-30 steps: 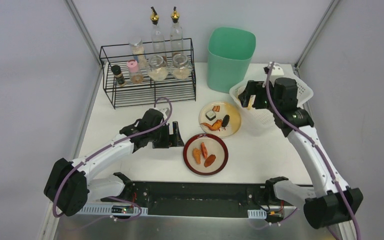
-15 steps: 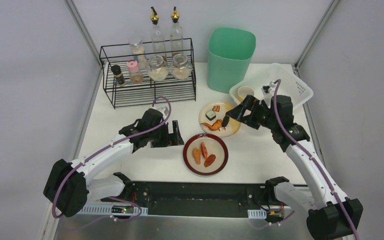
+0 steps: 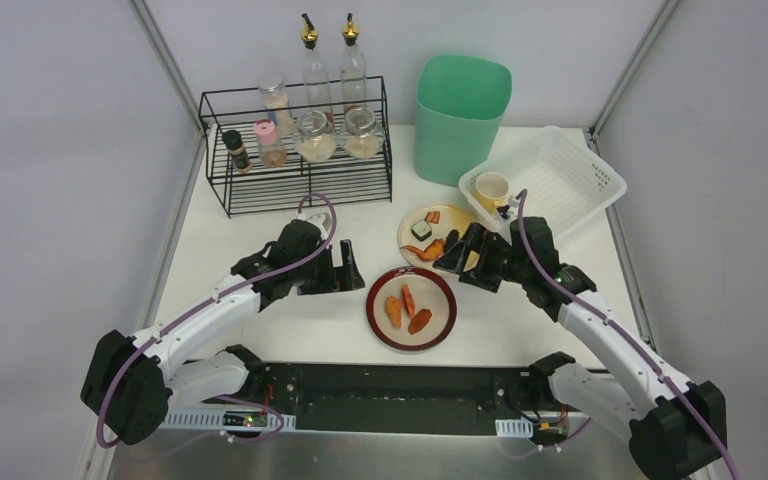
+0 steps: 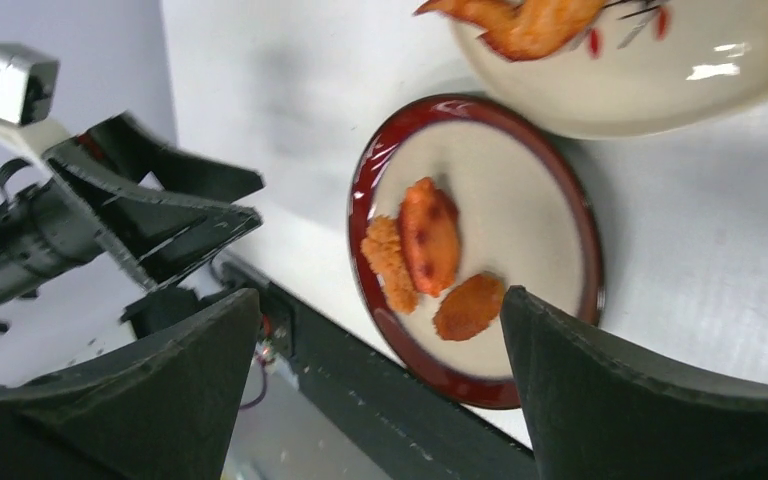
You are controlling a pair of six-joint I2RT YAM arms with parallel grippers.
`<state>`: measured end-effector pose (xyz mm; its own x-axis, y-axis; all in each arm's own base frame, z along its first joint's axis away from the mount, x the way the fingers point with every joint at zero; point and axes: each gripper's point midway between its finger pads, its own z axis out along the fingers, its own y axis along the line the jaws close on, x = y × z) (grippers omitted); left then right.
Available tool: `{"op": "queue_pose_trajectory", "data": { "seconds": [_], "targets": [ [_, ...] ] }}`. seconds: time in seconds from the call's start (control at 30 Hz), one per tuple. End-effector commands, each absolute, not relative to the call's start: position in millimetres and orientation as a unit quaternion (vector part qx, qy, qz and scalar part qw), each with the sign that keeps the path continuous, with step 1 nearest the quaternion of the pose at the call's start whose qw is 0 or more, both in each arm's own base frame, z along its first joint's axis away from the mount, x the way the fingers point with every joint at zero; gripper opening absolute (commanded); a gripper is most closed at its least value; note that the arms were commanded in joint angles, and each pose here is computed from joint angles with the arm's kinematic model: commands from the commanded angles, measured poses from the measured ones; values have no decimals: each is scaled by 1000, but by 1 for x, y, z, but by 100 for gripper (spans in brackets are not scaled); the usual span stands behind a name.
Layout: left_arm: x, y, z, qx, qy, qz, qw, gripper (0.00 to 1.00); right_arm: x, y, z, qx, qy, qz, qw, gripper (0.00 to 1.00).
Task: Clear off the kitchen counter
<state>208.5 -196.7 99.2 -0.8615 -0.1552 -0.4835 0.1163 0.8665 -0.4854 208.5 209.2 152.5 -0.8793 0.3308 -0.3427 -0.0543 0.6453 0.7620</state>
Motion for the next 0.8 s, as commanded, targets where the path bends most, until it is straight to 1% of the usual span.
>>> {"op": "queue_pose_trajectory", "data": {
  "seconds": [0.0,0.17,0.37,0.47,0.7,0.77],
  "targets": [
    [210,-194,94,-19,933,-245,264,99,217,170,140,134,905,292,280,93],
    [211,-196,91,-22,935,-243,255,99,207,157,114,182,912,259,259,85],
    [208,-204,89,-12,936,-258,240,98,193,156,83,216,915,257,222,79],
    [208,-208,85,-11,936,-265,231,96,191,158,70,225,916,254,213,74],
    [205,-219,71,-12,937,-284,202,86,185,164,46,239,916,257,196,67],
    [205,-221,67,-13,938,-286,196,85,184,166,40,241,916,256,192,65]
  ]
}}
